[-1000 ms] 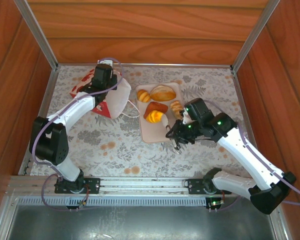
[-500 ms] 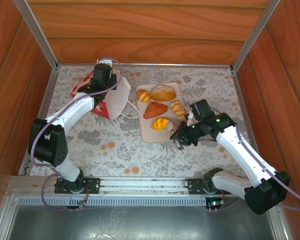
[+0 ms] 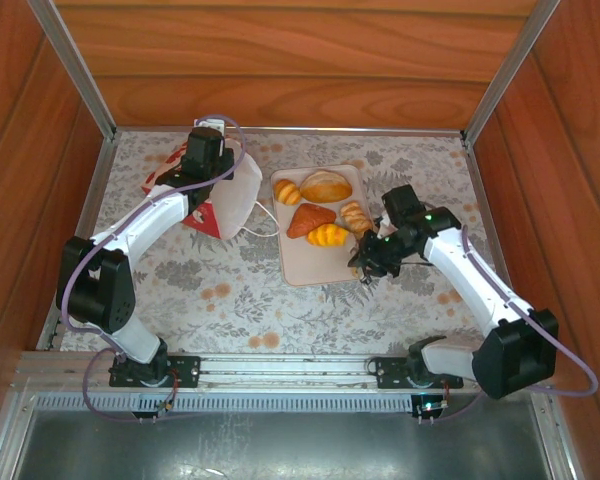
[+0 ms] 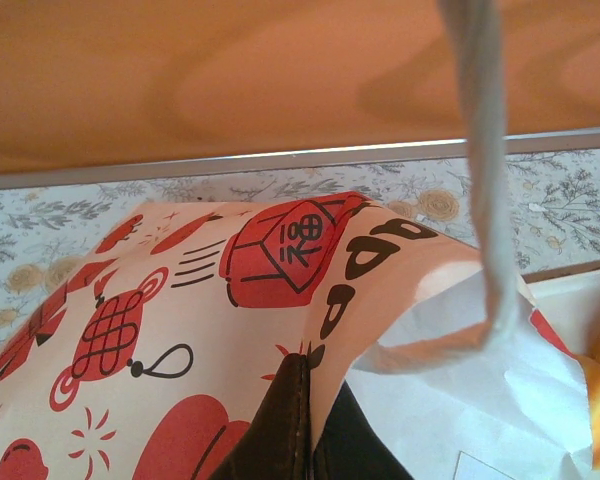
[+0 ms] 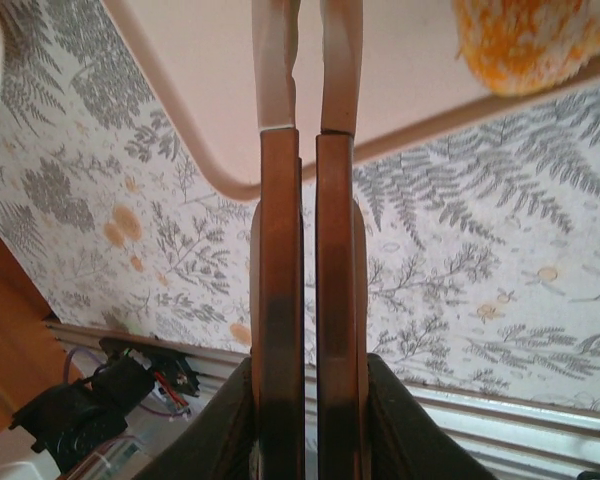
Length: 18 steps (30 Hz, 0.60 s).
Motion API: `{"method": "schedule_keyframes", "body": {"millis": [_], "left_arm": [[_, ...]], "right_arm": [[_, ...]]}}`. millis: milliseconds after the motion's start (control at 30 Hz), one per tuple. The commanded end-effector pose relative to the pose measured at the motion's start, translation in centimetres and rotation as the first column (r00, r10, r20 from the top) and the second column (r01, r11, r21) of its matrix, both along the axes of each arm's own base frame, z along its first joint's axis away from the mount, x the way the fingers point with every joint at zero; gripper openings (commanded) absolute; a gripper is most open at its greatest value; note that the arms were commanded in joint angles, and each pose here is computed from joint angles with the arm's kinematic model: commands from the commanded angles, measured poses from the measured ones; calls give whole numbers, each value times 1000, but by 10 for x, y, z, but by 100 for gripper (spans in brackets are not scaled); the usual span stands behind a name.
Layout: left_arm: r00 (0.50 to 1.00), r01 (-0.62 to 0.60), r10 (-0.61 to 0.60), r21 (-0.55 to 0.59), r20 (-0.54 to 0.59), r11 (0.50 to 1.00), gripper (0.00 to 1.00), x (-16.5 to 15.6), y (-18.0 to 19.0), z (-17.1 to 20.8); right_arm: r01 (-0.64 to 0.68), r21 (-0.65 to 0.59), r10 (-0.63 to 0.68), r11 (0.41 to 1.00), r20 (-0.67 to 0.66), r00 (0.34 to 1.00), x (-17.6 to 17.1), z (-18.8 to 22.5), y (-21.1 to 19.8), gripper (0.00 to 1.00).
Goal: Take the fake bread out of the paper bag
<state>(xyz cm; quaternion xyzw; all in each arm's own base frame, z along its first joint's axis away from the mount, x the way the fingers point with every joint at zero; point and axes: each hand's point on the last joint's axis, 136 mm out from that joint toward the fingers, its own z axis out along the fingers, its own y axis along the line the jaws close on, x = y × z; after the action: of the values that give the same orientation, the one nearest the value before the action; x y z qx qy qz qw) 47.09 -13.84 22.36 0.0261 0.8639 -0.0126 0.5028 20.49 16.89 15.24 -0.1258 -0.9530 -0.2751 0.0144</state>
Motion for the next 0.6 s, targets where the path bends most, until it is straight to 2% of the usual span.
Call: {"method": "schedule_keyframes", "body": {"millis": [0, 167, 567], "left_arm": [[1000, 2, -2, -28, 7, 1000, 0, -2, 1, 5], [1000, 5, -5, -29, 8, 1000, 0, -3, 0, 6], [1000, 13, -12, -39, 8, 999, 0, -1, -2, 5]], "right_arm": [[-18, -16, 18, 1000, 45, 999, 14, 4, -4, 23], [-19, -21, 20, 1000, 23, 1000, 20, -2, -4, 27], [-11, -34, 11, 999, 5, 1000, 11, 4, -9, 35]]}}
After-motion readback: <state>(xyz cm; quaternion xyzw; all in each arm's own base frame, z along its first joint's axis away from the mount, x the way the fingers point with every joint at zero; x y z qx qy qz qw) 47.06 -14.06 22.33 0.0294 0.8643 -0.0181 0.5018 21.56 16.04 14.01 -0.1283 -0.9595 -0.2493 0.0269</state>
